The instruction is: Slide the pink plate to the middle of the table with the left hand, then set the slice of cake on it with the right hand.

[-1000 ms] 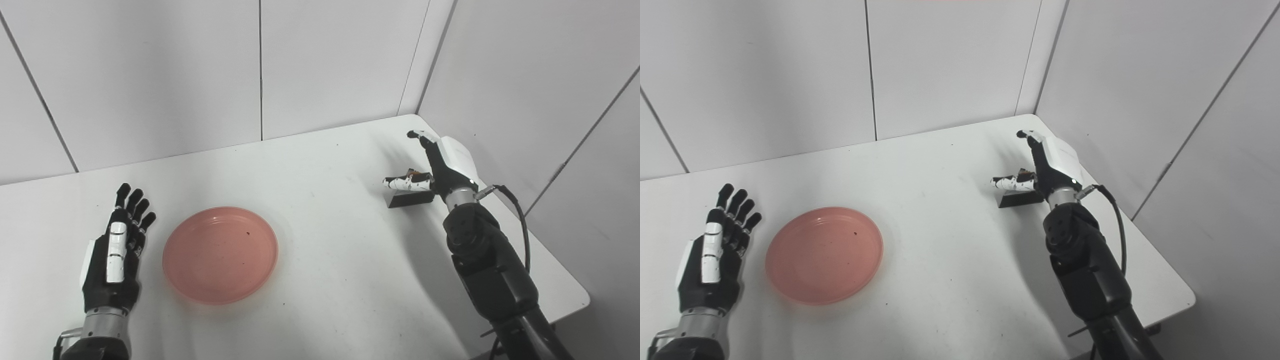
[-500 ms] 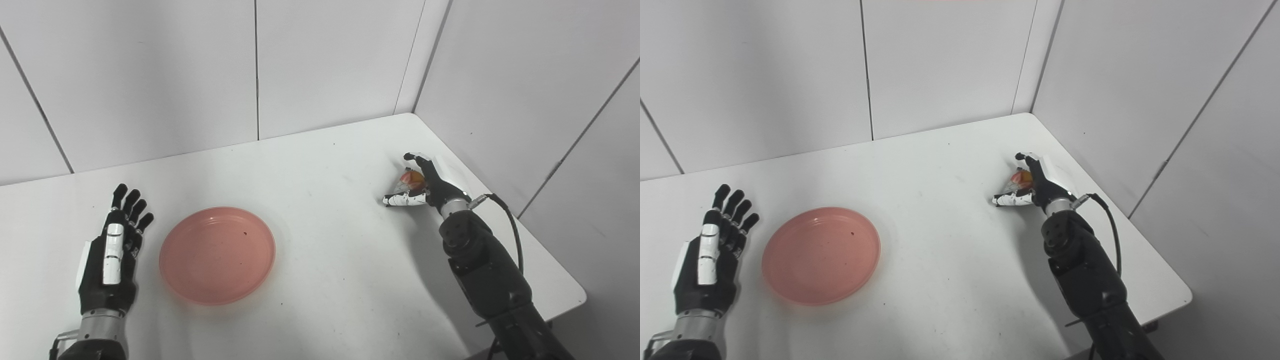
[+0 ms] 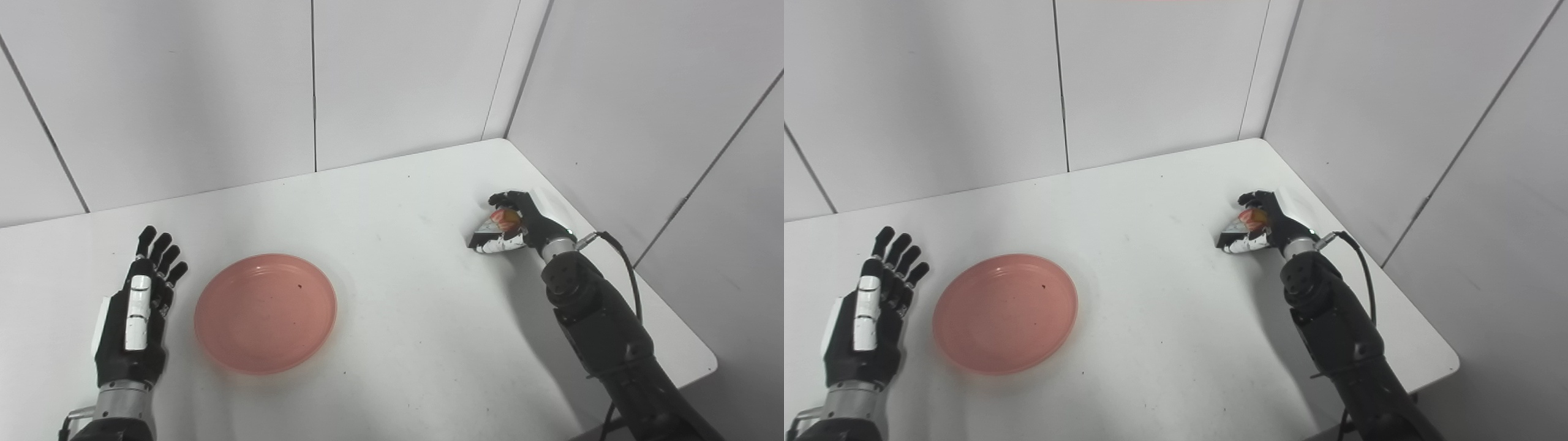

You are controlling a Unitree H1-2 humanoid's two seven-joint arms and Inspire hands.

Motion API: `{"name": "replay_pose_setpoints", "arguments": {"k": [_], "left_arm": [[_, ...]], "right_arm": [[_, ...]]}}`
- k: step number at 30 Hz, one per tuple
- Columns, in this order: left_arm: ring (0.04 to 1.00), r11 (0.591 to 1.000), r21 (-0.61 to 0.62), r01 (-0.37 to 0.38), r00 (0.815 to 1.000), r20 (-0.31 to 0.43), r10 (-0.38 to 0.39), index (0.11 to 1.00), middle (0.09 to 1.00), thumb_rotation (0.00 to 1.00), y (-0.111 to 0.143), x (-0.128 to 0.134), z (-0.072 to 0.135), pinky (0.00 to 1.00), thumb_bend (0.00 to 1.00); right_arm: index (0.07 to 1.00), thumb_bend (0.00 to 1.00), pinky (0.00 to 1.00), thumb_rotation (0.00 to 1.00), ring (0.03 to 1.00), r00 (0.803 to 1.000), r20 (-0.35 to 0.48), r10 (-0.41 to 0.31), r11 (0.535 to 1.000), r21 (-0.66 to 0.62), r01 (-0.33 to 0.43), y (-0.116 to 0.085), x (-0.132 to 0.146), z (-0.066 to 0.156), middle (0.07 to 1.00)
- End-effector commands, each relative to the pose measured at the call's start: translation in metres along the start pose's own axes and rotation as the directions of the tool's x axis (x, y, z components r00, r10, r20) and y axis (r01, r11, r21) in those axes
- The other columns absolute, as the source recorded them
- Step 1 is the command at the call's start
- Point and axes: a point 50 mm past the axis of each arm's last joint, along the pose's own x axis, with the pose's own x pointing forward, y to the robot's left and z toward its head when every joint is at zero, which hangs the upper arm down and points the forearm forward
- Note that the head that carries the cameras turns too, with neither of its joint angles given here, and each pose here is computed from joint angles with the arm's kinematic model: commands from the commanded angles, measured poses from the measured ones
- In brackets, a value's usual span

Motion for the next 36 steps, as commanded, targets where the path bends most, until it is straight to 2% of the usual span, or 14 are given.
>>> {"name": "replay_pose_setpoints", "arguments": {"k": [1,4,6,8,12,17,20,23,25,28,30,33,35,36], "left_arm": [[0.965,1.0,0.002,-0.03,0.995,-0.1,0.03,0.959,0.97,0.89,0.01,-0.032,-0.027,0.92,0.64],[0.954,0.999,0.003,-0.032,0.994,-0.1,0.032,0.947,0.96,0.89,0.009,-0.032,-0.027,0.91,0.64],[0.953,0.999,0.003,-0.032,0.994,-0.104,0.032,0.946,0.959,0.88,0.009,-0.032,-0.027,0.91,0.65],[0.957,1.0,0.006,-0.031,0.994,-0.106,0.031,0.951,0.963,0.89,0.008,-0.032,-0.027,0.91,0.65],[0.952,1.0,0.006,-0.029,0.994,-0.103,0.03,0.943,0.957,0.89,0.007,-0.032,-0.027,0.91,0.64],[0.946,1.0,0.023,-0.02,0.995,-0.099,0.022,0.937,0.951,0.91,0.005,-0.033,-0.028,0.91,0.63],[0.937,0.999,0.029,-0.015,0.995,-0.097,0.018,0.936,0.943,0.92,0.001,-0.034,-0.028,0.9,0.63],[0.943,0.999,0.028,-0.019,0.996,-0.091,0.022,0.943,0.948,0.93,-0.004,-0.033,-0.029,0.91,0.62],[0.945,0.999,0.029,-0.023,0.996,-0.091,0.026,0.946,0.948,0.91,-0.008,-0.033,-0.029,0.91,0.63],[0.948,0.999,0.032,-0.023,0.995,-0.094,0.026,0.949,0.951,0.89,-0.015,-0.032,-0.029,0.93,0.66],[0.958,0.999,0.033,-0.026,0.995,-0.091,0.029,0.959,0.96,0.89,-0.021,-0.032,-0.03,0.94,0.67],[0.968,0.999,0.042,-0.035,0.995,-0.091,0.039,0.971,0.967,0.9,-0.028,-0.032,-0.027,0.96,0.65],[0.977,0.998,0.044,-0.041,0.995,-0.092,0.045,0.98,0.975,0.92,-0.032,-0.032,-0.026,0.97,0.63],[0.977,0.998,0.041,-0.043,0.995,-0.092,0.047,0.982,0.975,0.92,-0.034,-0.032,-0.026,0.98,0.63]], "right_arm": [[0.533,0.54,0.22,0.0,0.316,0.996,0.057,-0.067,0.998,-0.009,0.068,-0.013,-0.001,0.011,0.477],[0.495,0.53,0.21,0.0,0.294,0.994,0.054,-0.095,0.995,0.009,0.094,-0.013,-0.002,0.014,0.474],[0.509,0.52,0.23,0.0,0.308,0.992,0.056,-0.117,0.993,0.028,0.115,-0.014,-0.003,0.016,0.42],[0.508,0.52,0.3,0.0,0.372,0.99,0.057,-0.133,0.991,0.042,0.13,-0.014,-0.005,0.018,0.442],[0.503,0.53,0.35,0.0,0.403,0.985,0.047,-0.166,0.986,0.03,0.165,-0.017,-0.008,0.022,0.465],[0.516,0.52,0.34,0.0,0.376,0.98,0.063,-0.188,0.982,0.041,0.186,-0.019,-0.011,0.027,0.439],[0.519,0.52,0.28,0.0,0.344,0.978,0.081,-0.19,0.98,0.079,0.184,-0.02,-0.011,0.028,0.429],[0.515,0.52,0.24,0.0,0.309,0.972,0.125,-0.198,0.977,0.099,0.187,-0.021,-0.011,0.027,0.406],[0.488,0.53,0.22,0.0,0.278,0.969,0.148,-0.195,0.976,0.125,0.178,-0.02,-0.01,0.027,0.462],[0.484,0.53,0.22,0.0,0.275,0.962,0.191,-0.192,0.974,0.159,0.163,-0.019,-0.013,0.033,0.472],[0.513,0.52,0.22,0.0,0.287,0.95,0.254,-0.179,0.973,0.189,0.133,-0.017,-0.018,0.038,0.422],[0.525,0.52,0.26,0.0,0.328,0.934,0.324,-0.149,0.976,0.202,0.086,-0.009,-0.029,0.054,0.423],[0.524,0.52,0.26,0.0,0.317,0.921,0.365,-0.134,0.976,0.21,0.059,-0.003,-0.037,0.067,0.416],[0.522,0.52,0.25,0.0,0.31,0.908,0.399,-0.124,0.976,0.216,0.039,0.0,-0.042,0.074,0.412]]}}
